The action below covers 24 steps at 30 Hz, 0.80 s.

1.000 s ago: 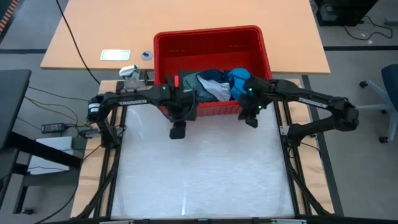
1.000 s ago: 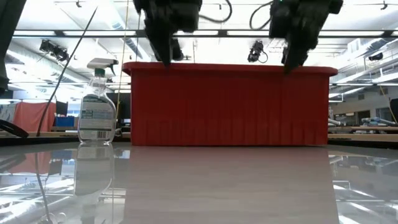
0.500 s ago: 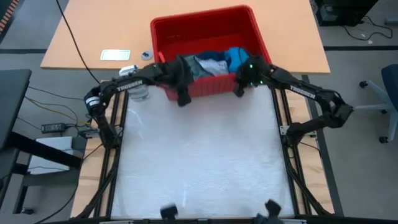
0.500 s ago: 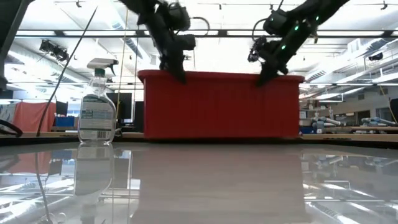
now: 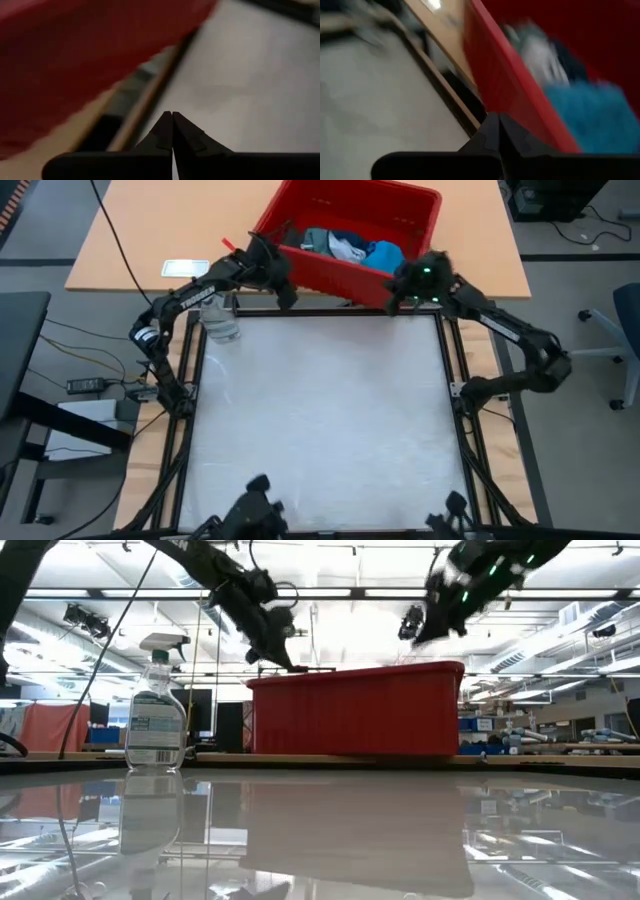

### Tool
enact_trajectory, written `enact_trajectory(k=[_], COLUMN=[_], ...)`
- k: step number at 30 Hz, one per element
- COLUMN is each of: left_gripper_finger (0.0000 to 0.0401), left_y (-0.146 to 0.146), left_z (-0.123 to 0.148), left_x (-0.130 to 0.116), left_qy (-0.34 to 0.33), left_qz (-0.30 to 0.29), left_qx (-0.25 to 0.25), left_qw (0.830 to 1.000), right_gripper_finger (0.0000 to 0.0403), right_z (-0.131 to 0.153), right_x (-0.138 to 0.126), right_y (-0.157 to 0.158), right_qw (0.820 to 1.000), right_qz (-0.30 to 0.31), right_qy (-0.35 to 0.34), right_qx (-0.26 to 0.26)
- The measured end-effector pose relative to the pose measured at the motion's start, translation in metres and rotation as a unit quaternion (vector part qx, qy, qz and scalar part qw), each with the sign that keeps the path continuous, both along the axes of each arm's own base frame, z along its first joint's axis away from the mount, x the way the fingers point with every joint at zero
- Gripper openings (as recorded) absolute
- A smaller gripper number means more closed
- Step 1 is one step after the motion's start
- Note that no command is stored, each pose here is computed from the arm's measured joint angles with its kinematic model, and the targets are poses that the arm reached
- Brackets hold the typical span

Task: Fold Laundry from Bin
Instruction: Return to Home Position

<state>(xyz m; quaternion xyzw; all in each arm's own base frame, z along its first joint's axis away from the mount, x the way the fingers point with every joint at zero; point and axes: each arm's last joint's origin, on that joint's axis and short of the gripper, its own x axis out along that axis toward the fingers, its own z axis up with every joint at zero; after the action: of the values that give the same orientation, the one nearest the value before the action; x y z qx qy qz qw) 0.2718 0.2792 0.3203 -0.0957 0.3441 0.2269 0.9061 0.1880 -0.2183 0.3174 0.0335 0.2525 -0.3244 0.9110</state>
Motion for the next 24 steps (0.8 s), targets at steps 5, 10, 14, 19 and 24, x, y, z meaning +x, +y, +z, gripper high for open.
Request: enact_trajectory(k=[5,10,14,19,24], left_gripper_finger=[0.0004,0.0003,0.0001,0.0001,0.0001], left_y=[-0.035,-0.072,-0.107,-0.152,-0.198], left_z=[0.019,0.053,0.071,0.088,0.101], left_x=[0.017,0.033,0.054,0.074,0.085], left_qy=[-0.049,-0.139,-0.205,-0.274,-0.309], left_qz=[-0.078,-0.103,-0.146,-0.182,-0.181], left_qx=[-0.020,-0.002,0.014,0.001,0.032], left_qw=[0.996,0.985,0.968,0.944,0.933], right_gripper_finger=[0.0002,0.0001,0.0001,0.0000,0.0000], right_z=[0.039,0.068,0.081,0.091,0.099], right_x=[-0.021,-0.039,-0.041,-0.044,-0.057], right_y=[0.031,0.069,0.100,0.137,0.173], right_qw=[0.996,0.981,0.959,0.941,0.925], right_qz=[0.044,0.118,0.213,0.266,0.257], right_qy=[-0.072,-0.154,-0.188,-0.205,-0.276], right_qx=[-0.030,-0.026,-0.021,-0.023,-0.048])
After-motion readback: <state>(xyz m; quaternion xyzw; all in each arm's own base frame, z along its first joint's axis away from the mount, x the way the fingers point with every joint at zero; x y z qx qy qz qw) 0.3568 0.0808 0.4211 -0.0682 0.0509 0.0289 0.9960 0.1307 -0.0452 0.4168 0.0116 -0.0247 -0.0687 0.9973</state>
